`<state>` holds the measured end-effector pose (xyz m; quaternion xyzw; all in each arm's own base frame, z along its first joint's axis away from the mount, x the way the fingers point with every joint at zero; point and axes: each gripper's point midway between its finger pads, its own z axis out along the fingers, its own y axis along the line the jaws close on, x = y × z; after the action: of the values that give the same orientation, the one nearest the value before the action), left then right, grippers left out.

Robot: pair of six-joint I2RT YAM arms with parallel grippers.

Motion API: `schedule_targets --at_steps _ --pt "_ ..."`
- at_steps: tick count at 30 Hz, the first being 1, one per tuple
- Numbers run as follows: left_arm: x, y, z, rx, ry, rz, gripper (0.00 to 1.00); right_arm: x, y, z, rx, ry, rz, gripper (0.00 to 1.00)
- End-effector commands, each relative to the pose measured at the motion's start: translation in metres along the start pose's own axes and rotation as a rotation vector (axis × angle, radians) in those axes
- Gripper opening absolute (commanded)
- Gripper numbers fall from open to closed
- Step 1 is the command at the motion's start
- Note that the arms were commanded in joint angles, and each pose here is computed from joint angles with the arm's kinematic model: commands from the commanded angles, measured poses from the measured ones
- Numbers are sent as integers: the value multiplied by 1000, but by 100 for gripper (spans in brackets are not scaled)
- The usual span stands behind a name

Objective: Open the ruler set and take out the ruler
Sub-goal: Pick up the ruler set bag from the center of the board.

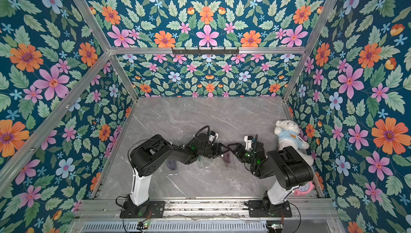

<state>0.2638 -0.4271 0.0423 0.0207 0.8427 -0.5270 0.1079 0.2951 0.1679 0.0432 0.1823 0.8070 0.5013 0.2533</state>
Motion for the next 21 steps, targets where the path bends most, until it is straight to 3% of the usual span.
schedule_targets --at_steps 1,17,21 --pt "15 32 -1 -119 45 -74 60 14 -17 1 54 43 100 78" --pt "11 33 0 -112 41 -76 10 4 9 -28 216 35 -64 81" --pt "9 31 0 -105 37 -73 6 6 12 -33 225 36 -71 81"
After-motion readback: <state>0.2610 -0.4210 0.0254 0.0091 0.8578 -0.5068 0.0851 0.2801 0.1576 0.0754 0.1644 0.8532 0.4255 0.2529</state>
